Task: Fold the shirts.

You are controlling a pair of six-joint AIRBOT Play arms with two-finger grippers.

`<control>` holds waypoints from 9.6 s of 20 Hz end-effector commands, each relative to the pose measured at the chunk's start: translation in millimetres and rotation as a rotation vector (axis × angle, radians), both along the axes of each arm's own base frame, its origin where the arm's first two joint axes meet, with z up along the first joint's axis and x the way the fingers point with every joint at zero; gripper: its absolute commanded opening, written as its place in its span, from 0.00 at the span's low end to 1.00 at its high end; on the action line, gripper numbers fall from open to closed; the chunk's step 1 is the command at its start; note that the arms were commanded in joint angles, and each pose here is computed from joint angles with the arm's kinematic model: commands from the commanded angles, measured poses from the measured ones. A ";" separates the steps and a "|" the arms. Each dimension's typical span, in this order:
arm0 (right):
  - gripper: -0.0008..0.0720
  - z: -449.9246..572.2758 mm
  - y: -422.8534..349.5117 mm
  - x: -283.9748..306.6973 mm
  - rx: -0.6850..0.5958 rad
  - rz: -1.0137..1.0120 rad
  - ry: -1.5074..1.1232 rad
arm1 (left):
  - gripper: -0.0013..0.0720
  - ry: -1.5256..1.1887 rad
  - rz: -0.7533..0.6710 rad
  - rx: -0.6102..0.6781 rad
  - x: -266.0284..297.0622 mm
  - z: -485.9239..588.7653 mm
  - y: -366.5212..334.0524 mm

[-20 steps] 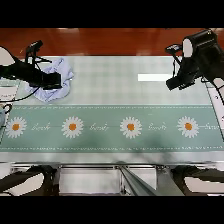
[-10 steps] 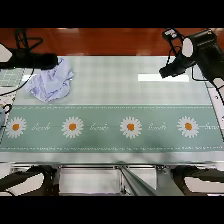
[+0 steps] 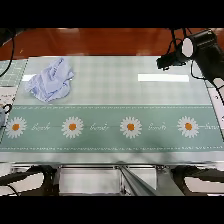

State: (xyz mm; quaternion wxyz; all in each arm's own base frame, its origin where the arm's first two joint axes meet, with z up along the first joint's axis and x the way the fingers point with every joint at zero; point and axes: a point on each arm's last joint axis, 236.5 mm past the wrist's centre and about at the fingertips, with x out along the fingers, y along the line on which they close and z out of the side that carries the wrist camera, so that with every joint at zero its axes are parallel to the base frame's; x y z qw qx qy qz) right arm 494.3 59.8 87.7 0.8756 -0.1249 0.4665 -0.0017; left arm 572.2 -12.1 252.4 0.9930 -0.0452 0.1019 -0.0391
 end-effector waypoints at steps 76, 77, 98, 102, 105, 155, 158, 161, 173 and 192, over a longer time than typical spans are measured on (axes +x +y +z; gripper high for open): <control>0.59 56.5 5.8 -168.9 0.438 -0.040 -0.072 | 0.71 0.773 -0.317 -0.389 -234.5 -132.2 -61.7; 0.59 55.0 -25.4 -168.8 0.418 -0.128 -0.076 | 0.71 0.707 -0.241 -0.412 -224.4 -117.0 -36.2; 0.58 -150.4 147.2 -143.7 1.093 -0.097 0.461 | 0.05 1.206 -0.486 -0.778 -324.9 -309.4 -144.9; 0.58 -156.5 182.2 -139.6 1.099 -0.015 0.544 | 0.05 1.206 -0.496 -0.792 -325.3 -306.4 -147.1; 0.58 -154.8 205.8 -129.5 1.086 0.034 0.533 | 0.05 1.206 -0.495 -0.792 -325.1 -306.4 -147.0; 0.05 311.0 -83.8 -356.2 0.316 -0.174 -0.578 | 0.05 0.368 -0.356 0.044 -345.8 69.6 -75.1; 0.05 255.5 -84.7 -342.8 0.301 -0.238 -0.410 | 0.05 0.537 -0.371 0.000 -343.4 2.2 -76.5; 0.05 157.9 -69.0 -315.5 0.285 -0.260 -0.144 | 0.05 0.721 -0.375 -0.047 -332.5 -76.2 -75.2; 0.05 -98.4 7.4 -96.0 0.392 -0.212 0.177 | 0.05 0.761 -0.158 -0.229 -106.3 -223.9 -38.8; 0.58 -96.5 -84.4 -179.1 0.801 -0.447 0.245 | 0.71 1.255 -0.434 -0.599 -267.7 -273.3 -87.2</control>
